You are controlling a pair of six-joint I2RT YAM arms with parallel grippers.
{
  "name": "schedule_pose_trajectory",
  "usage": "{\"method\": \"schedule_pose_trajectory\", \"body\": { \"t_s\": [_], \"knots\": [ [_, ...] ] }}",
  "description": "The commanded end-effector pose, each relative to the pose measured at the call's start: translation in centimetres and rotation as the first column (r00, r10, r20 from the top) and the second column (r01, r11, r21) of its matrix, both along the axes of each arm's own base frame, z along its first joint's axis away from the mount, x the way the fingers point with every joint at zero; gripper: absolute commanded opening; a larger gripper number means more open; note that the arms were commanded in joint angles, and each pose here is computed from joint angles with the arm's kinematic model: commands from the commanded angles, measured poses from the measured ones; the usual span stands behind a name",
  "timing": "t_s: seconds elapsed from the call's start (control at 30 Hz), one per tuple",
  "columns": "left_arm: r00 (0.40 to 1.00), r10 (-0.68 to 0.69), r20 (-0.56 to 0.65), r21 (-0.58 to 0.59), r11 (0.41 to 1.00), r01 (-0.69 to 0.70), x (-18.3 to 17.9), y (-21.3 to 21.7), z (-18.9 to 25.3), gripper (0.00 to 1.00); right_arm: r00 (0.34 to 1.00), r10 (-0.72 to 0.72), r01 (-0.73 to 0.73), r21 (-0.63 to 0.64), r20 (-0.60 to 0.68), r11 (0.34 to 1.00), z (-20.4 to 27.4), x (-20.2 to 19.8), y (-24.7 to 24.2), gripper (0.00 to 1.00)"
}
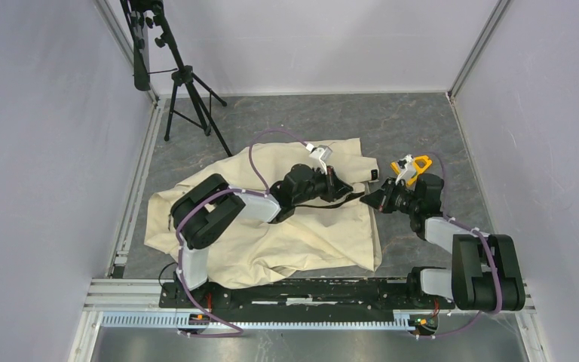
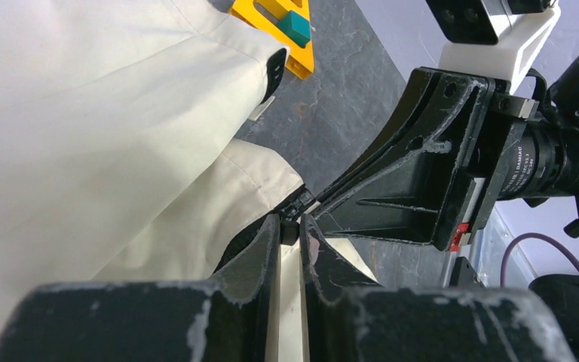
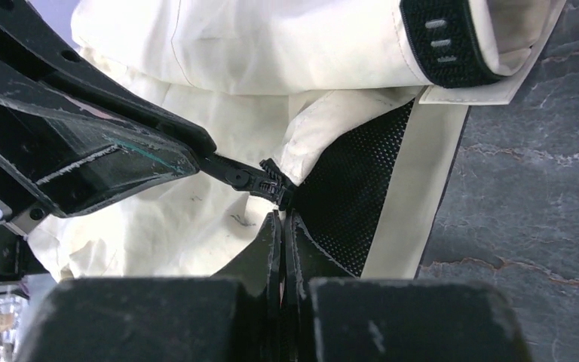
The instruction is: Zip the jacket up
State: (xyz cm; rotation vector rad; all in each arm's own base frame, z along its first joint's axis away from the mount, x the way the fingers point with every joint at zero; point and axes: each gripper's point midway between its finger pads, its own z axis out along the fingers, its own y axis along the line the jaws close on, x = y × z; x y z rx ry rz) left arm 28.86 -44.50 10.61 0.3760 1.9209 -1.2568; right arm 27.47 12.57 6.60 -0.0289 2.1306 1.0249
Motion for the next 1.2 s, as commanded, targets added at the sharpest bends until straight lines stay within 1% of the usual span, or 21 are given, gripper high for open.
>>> {"method": "schedule_pose_trajectory", "body": {
  "t_s": [0.0,0.07,0.1,0.13,0.23,0.3,0.47,0.57,0.63,0.67,0.7,0.77,0.83,0.9,0.97,1.03,1.1,1.17],
  "knots": [
    [0.999,0.035,-0.014,-0.030,0.999,-0.035,-0.3,-1.0,0.8,0.02,0.992,-0.065,0.057,0.083,0.107,0.995,2.2,1.5,0.2,0.00],
    [0.993,0.120,-0.014,0.007,0.993,-0.120,-0.1,0.2,-0.1,0.02,0.972,-0.177,0.156,0.135,0.154,0.978,2.8,1.6,-0.7,0.00],
    [0.982,0.190,-0.010,0.021,0.982,-0.190,0.1,1.3,-0.6,0.02,0.955,-0.241,0.214,0.161,0.173,0.963,3.1,1.5,-1.3,0.00],
    [0.969,0.246,-0.005,0.028,0.969,-0.246,0.2,2.3,-1.1,0.02,0.945,-0.284,0.255,0.178,0.162,0.950,2.8,1.3,-1.8,0.00],
    [0.950,0.310,0.035,0.016,0.950,-0.310,-0.7,3.3,-1.3,0.02,0.915,-0.362,0.302,0.294,0.179,0.907,4.2,0.4,-2.2,0.00],
    [0.945,0.322,0.047,0.023,0.946,-0.324,-1.2,3.5,-1.5,0.02,0.904,-0.388,0.317,0.327,0.182,0.891,4.4,-0.1,-2.4,0.00],
    [0.938,0.334,0.098,0.026,0.941,-0.338,-1.3,4.6,-0.6,0.02,0.911,-0.358,0.274,0.351,0.205,0.896,4.9,-0.6,-2.3,0.00],
    [0.940,0.325,0.100,0.042,0.943,-0.330,-1.4,4.8,0.0,0.02,0.924,-0.329,0.259,0.316,0.194,0.913,4.0,-0.6,-2.3,0.00],
    [0.960,0.268,0.081,0.025,0.962,-0.271,-2.0,4.3,0.7,0.02,0.944,-0.258,0.192,0.297,0.204,0.935,4.0,-0.5,-1.5,0.00],
    [0.969,0.243,0.052,0.027,0.969,-0.244,-2.1,4.3,0.8,0.02,0.948,-0.236,0.168,0.292,0.214,0.941,4.2,-0.6,-1.3,0.00],
    [0.975,0.218,0.035,0.021,0.976,-0.219,-2.3,4.1,1.1,0.02,0.954,-0.225,0.165,0.277,0.200,0.947,3.6,-0.8,-1.2,0.00],
    [0.993,0.116,-0.008,-0.005,0.993,-0.116,-3.2,3.4,2.1,0.04,0.958,-0.206,0.153,0.252,0.198,0.955,3.1,-1.0,-1.1,0.00],
    [0.997,0.046,-0.058,-0.015,0.999,-0.047,-3.5,3.0,2.4,0.07,0.955,-0.200,0.146,0.241,0.221,0.960,3.5,-0.7,-1.1,0.00],
    [0.995,-0.018,-0.098,0.005,1.000,0.019,-4.0,2.6,2.3,0.04,0.951,-0.191,0.135,0.231,0.242,0.963,4.1,-0.3,-1.1,0.00],
    [0.994,-0.054,-0.100,0.028,0.998,0.057,-4.3,2.3,2.2,0.02,0.951,-0.182,0.127,0.221,0.249,0.967,4.2,-0.2,-1.0,0.00],
    [0.993,-0.042,-0.110,0.064,0.997,0.050,-4.2,2.5,1.5,0.02,0.951,-0.185,0.131,0.215,0.249,0.968,4.2,-0.1,-1.1,0.00],
    [0.994,0.047,-0.102,0.145,0.989,-0.032,-3.1,3.9,0.3,0.02,0.949,-0.194,0.145,0.206,0.246,0.968,4.1,0.0,-1.3,0.00],
    [0.980,0.179,-0.091,0.239,0.959,-0.153,-1.7,6.4,-0.9,0.02,0.945,-0.221,0.172,0.207,0.242,0.963,4.1,0.2,-1.6,0.00]
  ]
}}
